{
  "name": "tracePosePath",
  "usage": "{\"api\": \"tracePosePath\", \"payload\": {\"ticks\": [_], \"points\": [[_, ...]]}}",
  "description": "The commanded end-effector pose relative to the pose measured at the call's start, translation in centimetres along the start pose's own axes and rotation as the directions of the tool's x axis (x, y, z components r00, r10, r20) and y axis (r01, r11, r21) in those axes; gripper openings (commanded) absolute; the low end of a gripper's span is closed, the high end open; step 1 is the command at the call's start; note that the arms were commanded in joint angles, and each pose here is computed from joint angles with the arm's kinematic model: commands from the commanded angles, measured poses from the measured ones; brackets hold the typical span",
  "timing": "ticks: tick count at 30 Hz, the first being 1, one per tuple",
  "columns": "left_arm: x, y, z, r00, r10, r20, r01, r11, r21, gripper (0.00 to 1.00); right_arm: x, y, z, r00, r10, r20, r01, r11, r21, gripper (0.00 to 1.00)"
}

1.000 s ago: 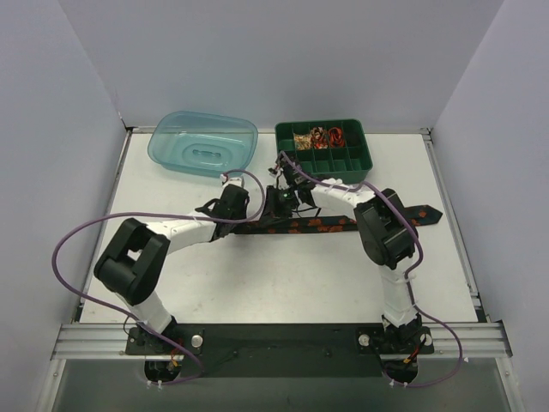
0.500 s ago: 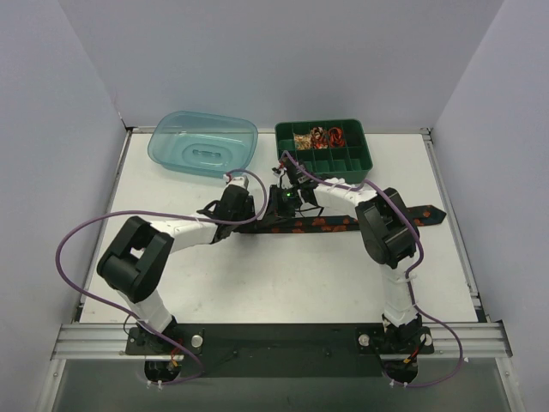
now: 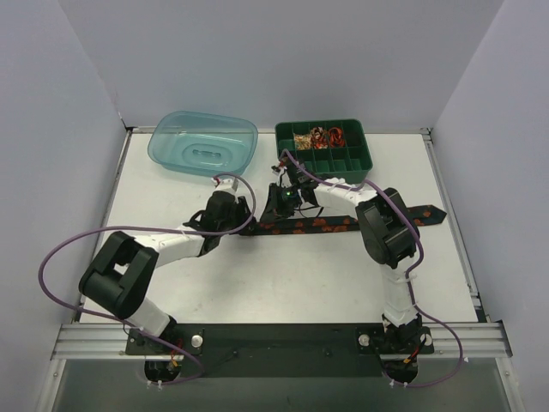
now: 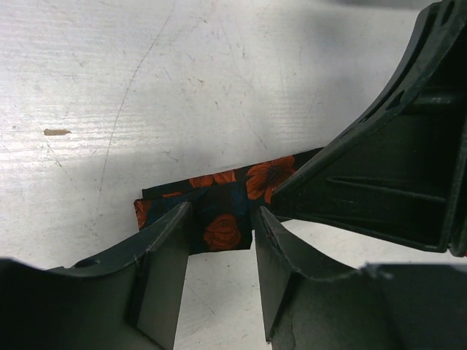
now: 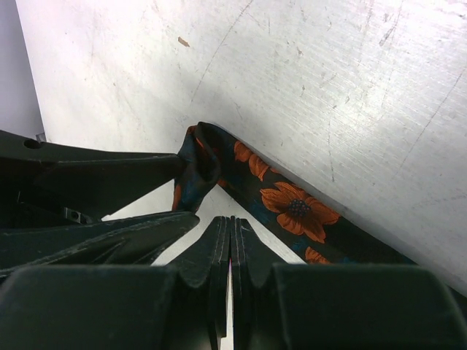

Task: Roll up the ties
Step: Roll the tie at the center of the board.

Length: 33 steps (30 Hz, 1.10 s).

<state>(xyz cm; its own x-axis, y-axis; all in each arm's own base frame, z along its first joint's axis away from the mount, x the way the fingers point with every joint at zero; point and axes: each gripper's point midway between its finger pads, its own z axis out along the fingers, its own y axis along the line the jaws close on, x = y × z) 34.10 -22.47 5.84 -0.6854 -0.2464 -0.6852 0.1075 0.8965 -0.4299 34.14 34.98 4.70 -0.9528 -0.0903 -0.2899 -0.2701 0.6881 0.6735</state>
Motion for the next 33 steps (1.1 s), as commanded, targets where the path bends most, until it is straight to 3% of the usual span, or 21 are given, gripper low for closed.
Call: {"api": "tracePosePath", "payload": {"ticks": [1, 10, 14, 16, 19, 20, 33], "points": [[-3.1, -2.1, -0.7, 0.993, -0.062, 0.098, 0.049, 0.99, 0.132, 0.5, -1.7, 2.7, -2.0, 0.997, -0.047, 0.056, 0.05, 0.997, -0.065, 0.0], [-2.0, -2.5, -0.3, 0.99, -0.124, 0.06, 0.107, 0.968, 0.229, 0.5, -2.1, 3.8, -3.1, 0.995, -0.065, 0.079, 0.072, 0.994, -0.082, 0.0], [-1.4, -2.4, -0.2, 0.984, -0.165, 0.061, 0.145, 0.958, 0.248, 0.42, -2.2, 4.0, -3.5, 0.994, -0.069, 0.087, 0.076, 0.994, -0.084, 0.0], [-1.3, -2.3, 0.0, 0.982, -0.179, 0.067, 0.156, 0.954, 0.257, 0.33, -2.2, 4.0, -3.5, 0.994, -0.07, 0.088, 0.077, 0.993, -0.084, 0.0], [-0.7, -2.0, 0.4, 0.979, -0.196, 0.056, 0.176, 0.951, 0.253, 0.03, -2.0, 3.7, -3.2, 0.995, -0.066, 0.078, 0.072, 0.994, -0.08, 0.0], [-0.4, -1.9, 0.6, 0.978, -0.2, 0.051, 0.181, 0.951, 0.252, 0.0, -2.0, 3.6, -3.1, 0.995, -0.063, 0.076, 0.069, 0.994, -0.079, 0.0], [1.0, -0.8, 1.9, 0.978, -0.205, 0.032, 0.194, 0.957, 0.216, 0.0, 0.7, 1.0, 1.8, 0.996, -0.086, -0.03, 0.087, 0.996, 0.037, 0.0]]}}
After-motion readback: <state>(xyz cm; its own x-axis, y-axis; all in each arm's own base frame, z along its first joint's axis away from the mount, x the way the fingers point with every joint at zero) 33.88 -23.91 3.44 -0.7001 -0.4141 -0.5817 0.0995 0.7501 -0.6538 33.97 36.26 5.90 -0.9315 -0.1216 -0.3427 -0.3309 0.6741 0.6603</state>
